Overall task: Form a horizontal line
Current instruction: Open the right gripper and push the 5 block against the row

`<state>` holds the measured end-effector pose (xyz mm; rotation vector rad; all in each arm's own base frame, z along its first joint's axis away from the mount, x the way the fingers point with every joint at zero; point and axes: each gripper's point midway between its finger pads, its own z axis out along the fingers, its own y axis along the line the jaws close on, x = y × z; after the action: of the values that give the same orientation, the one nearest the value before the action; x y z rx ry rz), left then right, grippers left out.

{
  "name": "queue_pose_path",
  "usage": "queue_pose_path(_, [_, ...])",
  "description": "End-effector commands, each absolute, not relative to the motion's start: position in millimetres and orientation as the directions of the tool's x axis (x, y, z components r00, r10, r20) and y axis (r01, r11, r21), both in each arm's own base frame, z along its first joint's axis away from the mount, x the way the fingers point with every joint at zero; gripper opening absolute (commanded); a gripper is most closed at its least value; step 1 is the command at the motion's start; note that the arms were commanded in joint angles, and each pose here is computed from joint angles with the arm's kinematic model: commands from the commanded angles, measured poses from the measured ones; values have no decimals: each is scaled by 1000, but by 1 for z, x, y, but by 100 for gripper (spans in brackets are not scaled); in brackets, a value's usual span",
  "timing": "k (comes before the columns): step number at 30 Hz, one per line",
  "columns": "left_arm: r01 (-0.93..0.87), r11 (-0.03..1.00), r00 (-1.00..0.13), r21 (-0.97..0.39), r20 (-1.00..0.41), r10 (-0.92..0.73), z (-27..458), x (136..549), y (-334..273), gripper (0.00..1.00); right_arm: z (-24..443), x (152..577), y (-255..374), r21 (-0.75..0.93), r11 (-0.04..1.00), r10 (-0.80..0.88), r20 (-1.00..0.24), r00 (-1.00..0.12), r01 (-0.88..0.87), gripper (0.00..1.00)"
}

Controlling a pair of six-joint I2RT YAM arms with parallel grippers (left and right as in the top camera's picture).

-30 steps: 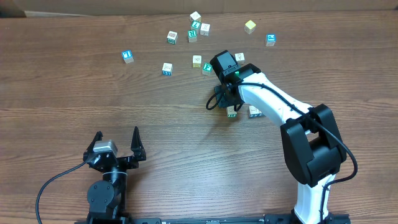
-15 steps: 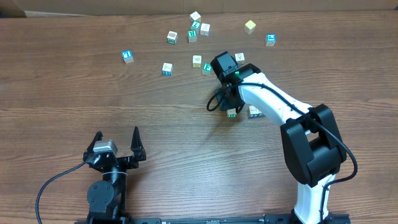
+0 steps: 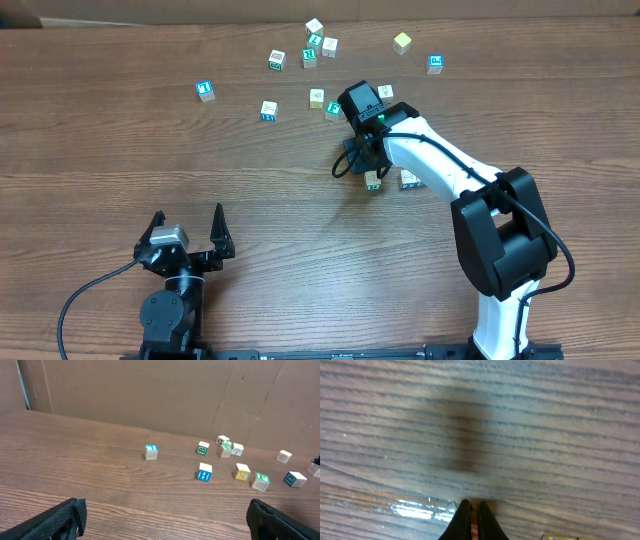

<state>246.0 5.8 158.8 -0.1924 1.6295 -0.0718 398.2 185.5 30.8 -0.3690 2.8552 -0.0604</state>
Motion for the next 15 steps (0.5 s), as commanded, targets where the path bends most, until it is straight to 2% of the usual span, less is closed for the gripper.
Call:
queue_pose_path(1, [-86, 986, -51, -143, -988, -148, 159, 246, 7, 99, 46, 409, 202, -15, 961, -267, -290, -919, -275, 4])
queue_pose_path(5, [-86, 986, -51, -143, -988, -148, 159, 246, 7, 99, 61, 401, 241, 206, 926, -255, -280, -926, -317, 10])
queue_pose_path(7, [-86, 986, -51, -143, -988, -148, 159, 246, 7, 99, 61, 393, 249, 279, 934, -161, -231, -960, -224, 6])
queue_pose_path(10, [-86, 986, -51, -143, -988, -148, 159, 246, 7, 100, 53, 383, 250, 288, 947, -90, -181, -979, -140, 4])
queue_pose_path(15, [-86, 986, -51, -143, -988, -148, 159, 246, 7, 99, 43, 371, 254, 232, 959, -125, -164, -979, -162, 4])
